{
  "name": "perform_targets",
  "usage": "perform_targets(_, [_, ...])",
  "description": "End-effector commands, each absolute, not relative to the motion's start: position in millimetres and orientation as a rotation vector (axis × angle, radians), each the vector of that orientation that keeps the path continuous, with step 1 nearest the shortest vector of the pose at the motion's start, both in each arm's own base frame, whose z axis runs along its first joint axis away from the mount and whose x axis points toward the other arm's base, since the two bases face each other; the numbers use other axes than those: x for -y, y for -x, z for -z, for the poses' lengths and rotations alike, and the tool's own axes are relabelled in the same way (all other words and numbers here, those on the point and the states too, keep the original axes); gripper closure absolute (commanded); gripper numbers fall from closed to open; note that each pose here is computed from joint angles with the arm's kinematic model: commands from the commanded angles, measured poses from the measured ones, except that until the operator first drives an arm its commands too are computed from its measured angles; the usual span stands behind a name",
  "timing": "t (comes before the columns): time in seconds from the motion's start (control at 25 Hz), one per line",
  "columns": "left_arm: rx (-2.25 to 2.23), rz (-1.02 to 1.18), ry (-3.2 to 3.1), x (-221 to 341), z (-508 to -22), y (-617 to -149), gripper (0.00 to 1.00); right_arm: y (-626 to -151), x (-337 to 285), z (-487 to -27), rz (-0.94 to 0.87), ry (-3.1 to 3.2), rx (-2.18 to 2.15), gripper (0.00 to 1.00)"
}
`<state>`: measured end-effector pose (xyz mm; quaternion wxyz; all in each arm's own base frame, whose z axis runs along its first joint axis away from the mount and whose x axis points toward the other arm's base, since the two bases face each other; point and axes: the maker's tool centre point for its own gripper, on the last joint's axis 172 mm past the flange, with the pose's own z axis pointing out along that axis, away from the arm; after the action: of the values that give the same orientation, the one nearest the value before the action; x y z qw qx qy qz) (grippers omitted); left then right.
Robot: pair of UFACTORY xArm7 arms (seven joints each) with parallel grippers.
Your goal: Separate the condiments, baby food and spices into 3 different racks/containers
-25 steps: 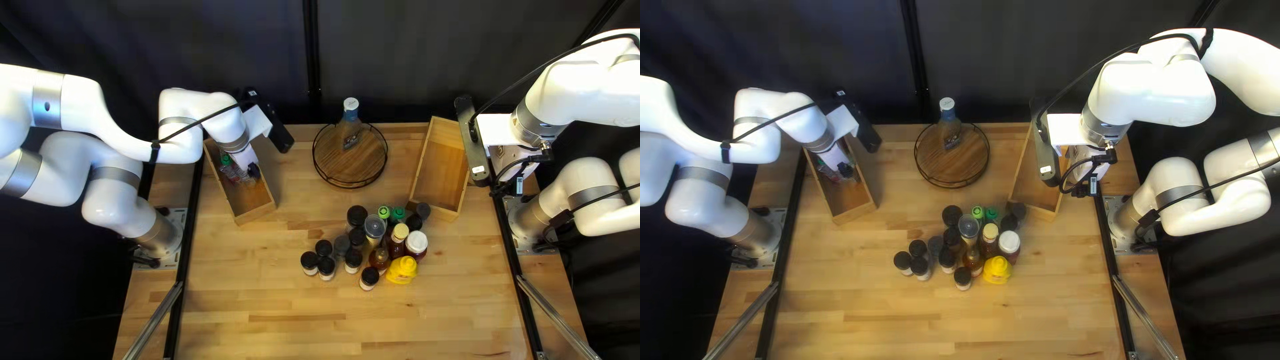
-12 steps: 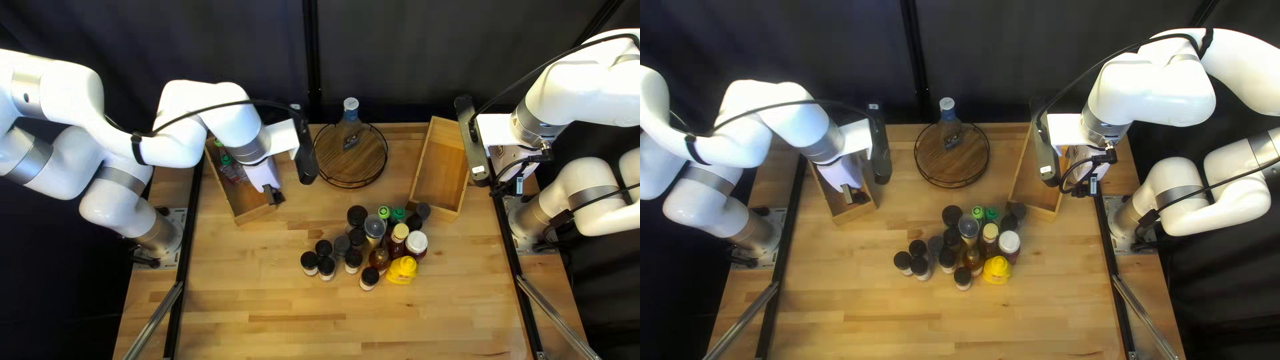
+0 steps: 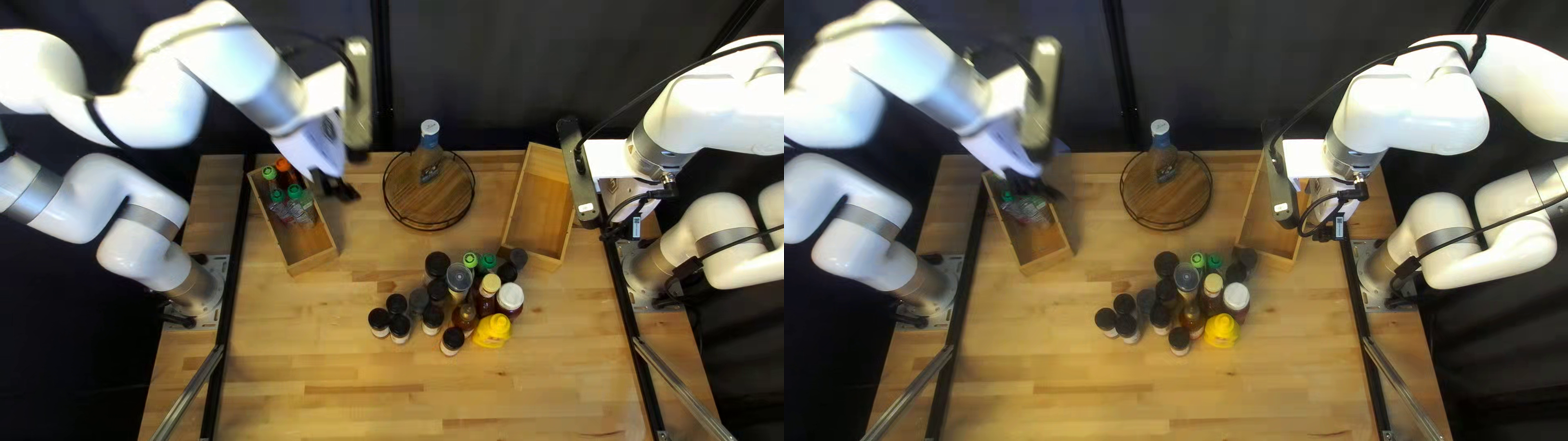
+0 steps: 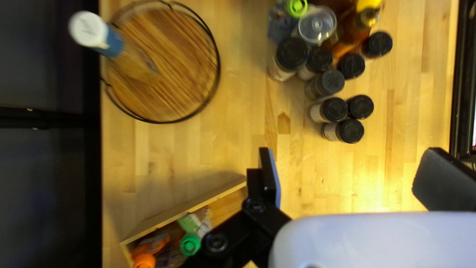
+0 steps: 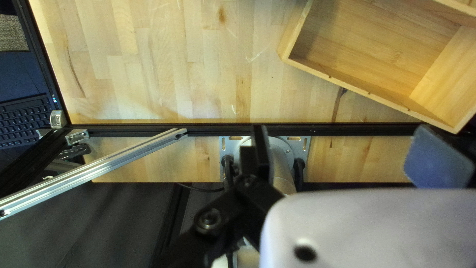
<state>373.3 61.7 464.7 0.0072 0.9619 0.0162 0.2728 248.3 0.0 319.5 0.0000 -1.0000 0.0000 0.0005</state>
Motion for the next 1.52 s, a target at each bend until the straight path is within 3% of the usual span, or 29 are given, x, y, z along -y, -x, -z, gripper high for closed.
perform_targets(0.04, [-0.06, -0.899, -3.025, -63, -476, -350, 0.0, -248, 0, -320, -0.002, 3.142, 0.0, 0.0])
perform_targets(1.16, [-0.072, -0.92, -3.053, -68, -479, -335, 0.0, -248, 0, -318, -0.001, 3.166, 0.038, 0.0])
perform_targets(1.52, [-0.072, -0.92, -3.053, -68, -479, -335, 0.0, -314, 1, -340, 0.095, 3.138, 0.048, 0.0])
